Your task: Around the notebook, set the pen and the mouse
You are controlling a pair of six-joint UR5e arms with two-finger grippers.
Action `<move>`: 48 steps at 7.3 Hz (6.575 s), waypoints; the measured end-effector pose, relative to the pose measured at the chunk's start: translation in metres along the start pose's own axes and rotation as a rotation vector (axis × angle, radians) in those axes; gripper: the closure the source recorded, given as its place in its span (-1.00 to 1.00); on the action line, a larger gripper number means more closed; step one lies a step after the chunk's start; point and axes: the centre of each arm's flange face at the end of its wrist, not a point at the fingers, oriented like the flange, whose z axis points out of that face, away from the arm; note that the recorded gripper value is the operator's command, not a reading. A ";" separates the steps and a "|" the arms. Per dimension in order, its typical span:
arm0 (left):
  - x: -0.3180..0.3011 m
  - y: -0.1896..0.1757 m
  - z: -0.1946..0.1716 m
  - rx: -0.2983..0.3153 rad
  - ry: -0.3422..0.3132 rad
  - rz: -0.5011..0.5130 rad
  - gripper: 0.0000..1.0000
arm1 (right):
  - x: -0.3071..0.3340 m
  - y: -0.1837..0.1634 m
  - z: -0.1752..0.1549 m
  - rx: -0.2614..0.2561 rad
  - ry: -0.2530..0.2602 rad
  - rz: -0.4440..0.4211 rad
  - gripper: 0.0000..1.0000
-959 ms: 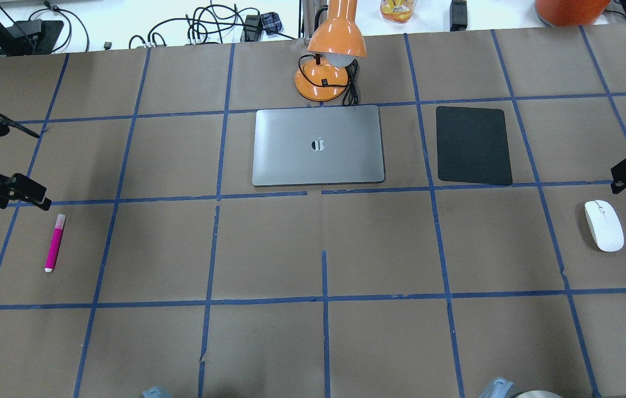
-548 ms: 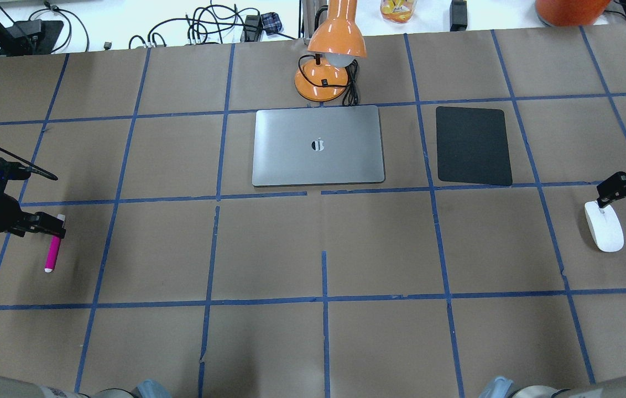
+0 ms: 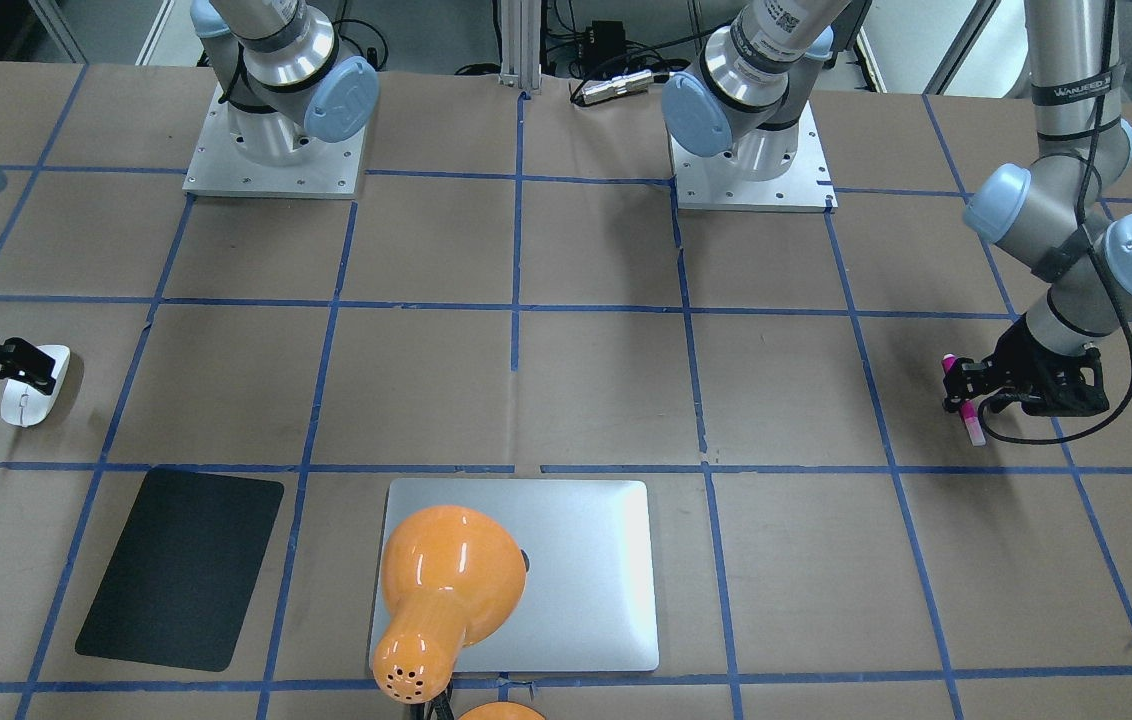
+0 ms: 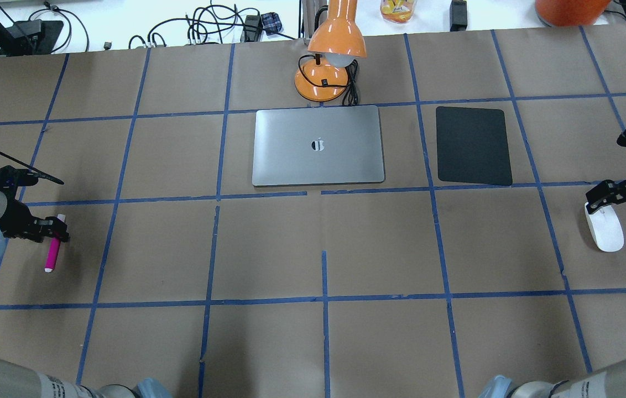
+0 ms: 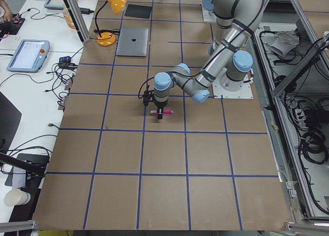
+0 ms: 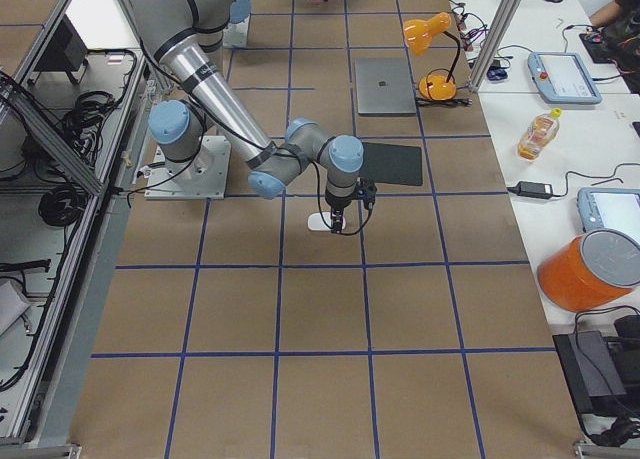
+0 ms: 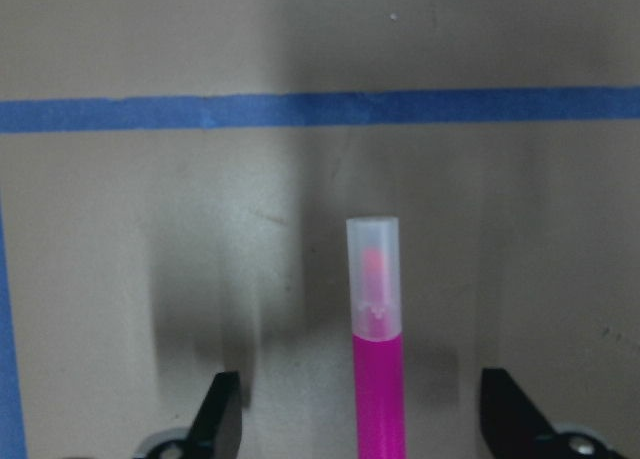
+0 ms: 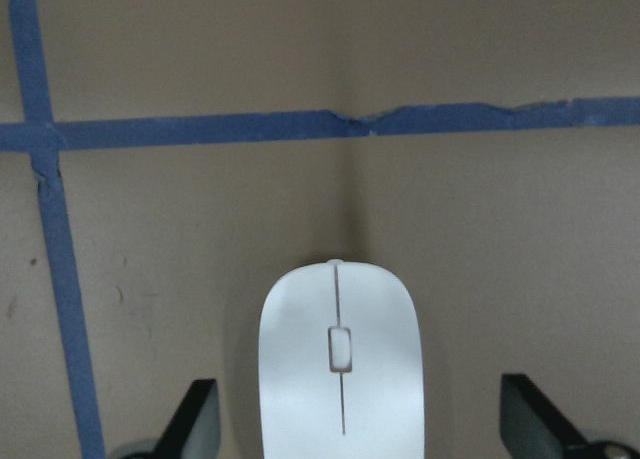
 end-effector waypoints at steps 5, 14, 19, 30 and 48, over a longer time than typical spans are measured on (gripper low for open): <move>0.011 0.005 -0.010 -0.045 0.053 -0.068 1.00 | -0.002 0.003 0.021 -0.037 -0.022 0.000 -1.00; 0.383 0.006 -0.103 -0.122 0.108 -0.767 1.00 | -0.002 0.003 0.020 -0.036 -0.017 0.005 -0.03; 0.524 0.012 -0.055 -0.124 0.102 -1.246 1.00 | -0.014 -0.040 -0.027 0.055 0.029 -0.008 -0.04; 0.583 0.000 -0.022 -0.030 0.041 -1.264 -1.00 | -0.247 -0.179 -0.013 0.134 0.027 0.099 -0.97; 0.413 -0.044 -0.329 0.030 0.032 -0.063 -1.00 | -0.318 0.039 -0.281 -0.009 0.006 0.013 -1.00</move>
